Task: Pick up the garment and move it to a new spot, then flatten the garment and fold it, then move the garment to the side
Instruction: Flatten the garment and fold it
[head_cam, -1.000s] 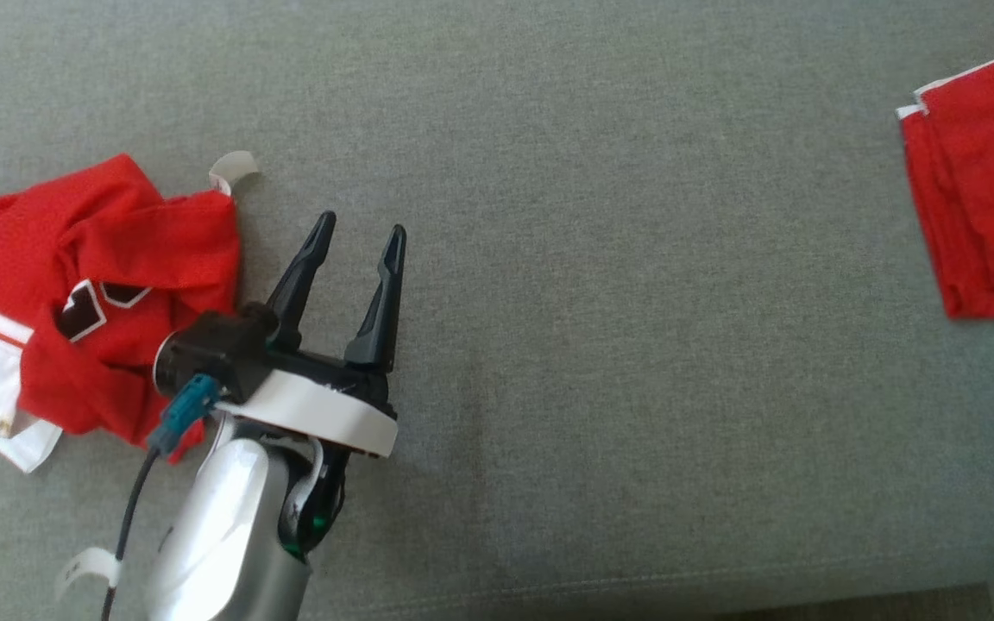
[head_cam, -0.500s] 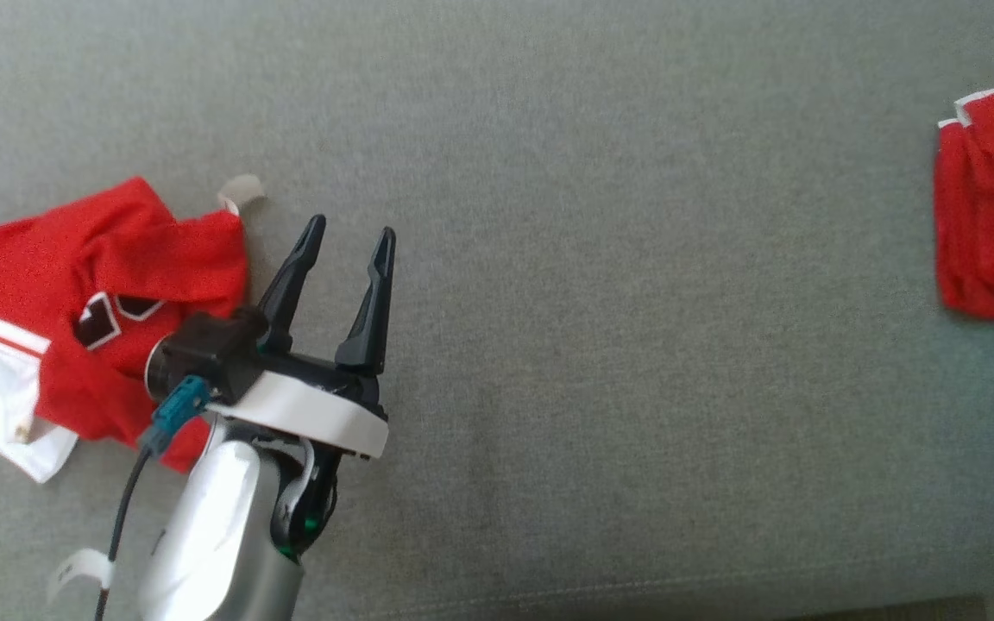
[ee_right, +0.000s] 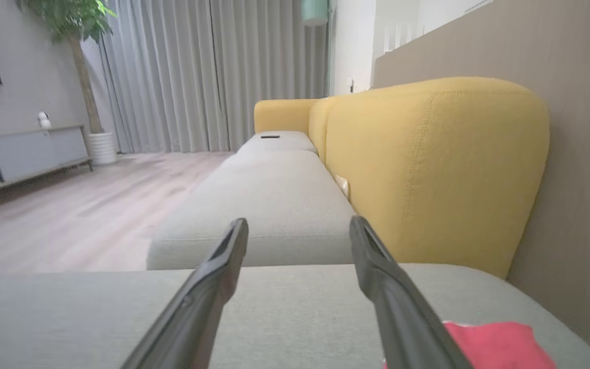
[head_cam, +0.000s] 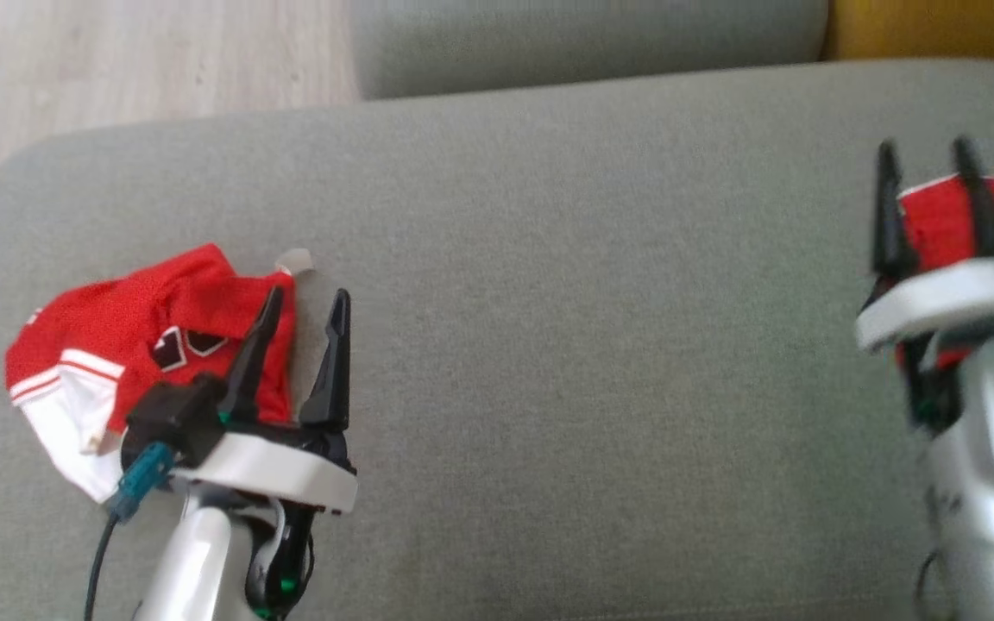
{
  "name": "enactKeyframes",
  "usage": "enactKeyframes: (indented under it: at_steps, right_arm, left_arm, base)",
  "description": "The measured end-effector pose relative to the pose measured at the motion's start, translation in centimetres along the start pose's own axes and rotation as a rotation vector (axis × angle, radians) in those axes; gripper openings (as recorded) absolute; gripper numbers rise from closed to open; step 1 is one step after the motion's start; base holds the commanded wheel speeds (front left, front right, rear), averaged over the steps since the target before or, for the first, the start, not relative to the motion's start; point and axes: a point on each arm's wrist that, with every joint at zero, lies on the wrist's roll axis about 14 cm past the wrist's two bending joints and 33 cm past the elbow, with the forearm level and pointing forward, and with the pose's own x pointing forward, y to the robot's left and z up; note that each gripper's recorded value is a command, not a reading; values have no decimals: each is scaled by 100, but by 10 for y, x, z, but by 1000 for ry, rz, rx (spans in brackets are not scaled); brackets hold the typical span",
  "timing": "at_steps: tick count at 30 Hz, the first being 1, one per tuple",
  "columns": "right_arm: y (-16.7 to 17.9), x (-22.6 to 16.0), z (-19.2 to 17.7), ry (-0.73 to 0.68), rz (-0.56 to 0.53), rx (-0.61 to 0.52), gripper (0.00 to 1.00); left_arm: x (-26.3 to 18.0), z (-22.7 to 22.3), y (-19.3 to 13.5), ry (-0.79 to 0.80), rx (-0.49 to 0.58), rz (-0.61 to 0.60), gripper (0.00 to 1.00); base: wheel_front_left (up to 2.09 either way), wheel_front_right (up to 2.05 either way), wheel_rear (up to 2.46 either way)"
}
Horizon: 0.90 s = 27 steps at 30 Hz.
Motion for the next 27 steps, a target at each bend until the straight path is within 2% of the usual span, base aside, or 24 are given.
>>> enactKeyframes:
  at_steps: [4, 8, 12, 18, 27]
  right_arm:
    - [43, -35, -9, -24, 44, 160, 100]
    - [65, -74, -34, 28, 62, 235, 100]
    - [65, -93, -45, 51, 53, 246, 100]
    - [79, -96, -29, 1, 92, 273, 100]
    - [80, -103, -31, 8, 93, 280, 100]
  left_arm:
    - [-17, 7, 2, -13, 9, 21, 100]
    - [-38, -2, 4, 14, -6, 43, 100]
    - [-47, -1, 2, 9, -32, 48, 100]
    - [-49, 5, 1, -7, -15, 34, 100]
    - [-54, 1, 4, 5, -15, 54, 100]
  base:
    - [0, 0, 0]
    - [0, 0, 0]
    - [0, 0, 0]
    - [0, 0, 0]
    - [0, 0, 0]
